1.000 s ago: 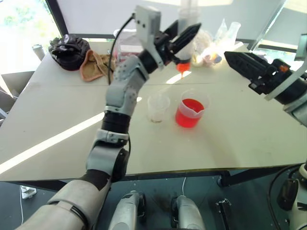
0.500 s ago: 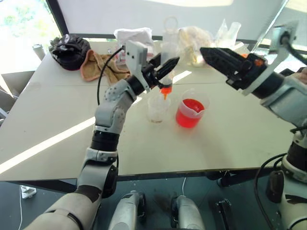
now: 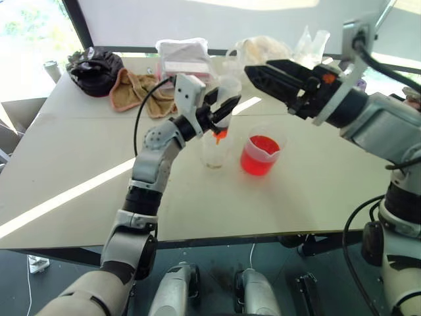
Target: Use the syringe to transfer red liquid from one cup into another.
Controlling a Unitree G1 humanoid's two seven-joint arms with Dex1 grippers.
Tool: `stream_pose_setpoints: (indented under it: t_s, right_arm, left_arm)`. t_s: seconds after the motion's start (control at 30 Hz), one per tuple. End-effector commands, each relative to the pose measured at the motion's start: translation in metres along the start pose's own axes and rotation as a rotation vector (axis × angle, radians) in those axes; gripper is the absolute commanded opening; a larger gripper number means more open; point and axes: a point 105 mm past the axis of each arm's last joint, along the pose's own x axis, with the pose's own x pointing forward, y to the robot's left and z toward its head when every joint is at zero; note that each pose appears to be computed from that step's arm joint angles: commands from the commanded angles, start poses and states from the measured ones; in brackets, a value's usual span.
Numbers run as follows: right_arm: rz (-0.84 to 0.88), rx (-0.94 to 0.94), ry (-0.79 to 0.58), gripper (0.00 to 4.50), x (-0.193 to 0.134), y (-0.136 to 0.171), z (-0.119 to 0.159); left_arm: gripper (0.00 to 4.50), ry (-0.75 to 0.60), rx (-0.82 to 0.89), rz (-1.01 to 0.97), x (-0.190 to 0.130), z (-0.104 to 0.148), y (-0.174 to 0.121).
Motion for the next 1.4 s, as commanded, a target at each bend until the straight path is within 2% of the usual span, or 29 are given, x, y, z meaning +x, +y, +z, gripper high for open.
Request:
stream_pose_setpoints:
  t_s: [0.03, 0.2, 0.7, 0.8, 1.03, 1.4]
  right_arm:
    - [-0.061, -0.068, -0.009, 4.43, 0.010, -0.009, 0.005]
    - [-0.147, -0.095, -0.011, 4.43, 0.022, -0.025, 0.003]
    - [-0.254, -0.108, -0.019, 4.43, 0.044, -0.043, 0.002]
    - [-0.260, -0.111, -0.008, 3.63, 0.049, -0.043, 0.000]
    - [-0.271, -0.143, 0.060, 0.06, 0.060, -0.040, -0.014]
    - [-0.146, -0.121, 0.154, 0.06, 0.064, -0.015, -0.023]
  left_arm:
    - [1.45, -0.043, 0.027, -0.012, 0.003, 0.011, -0.004]
    - [1.45, -0.045, 0.029, -0.010, 0.003, 0.011, -0.005]
    - [1.45, -0.042, 0.030, -0.011, 0.002, 0.008, -0.009]
    - [1.45, -0.044, 0.032, -0.011, 0.002, 0.009, -0.009]
    - [1.45, -0.044, 0.036, -0.010, 0.003, 0.010, -0.009]
    - [1.45, -0.052, 0.031, -0.012, 0.004, 0.013, -0.009]
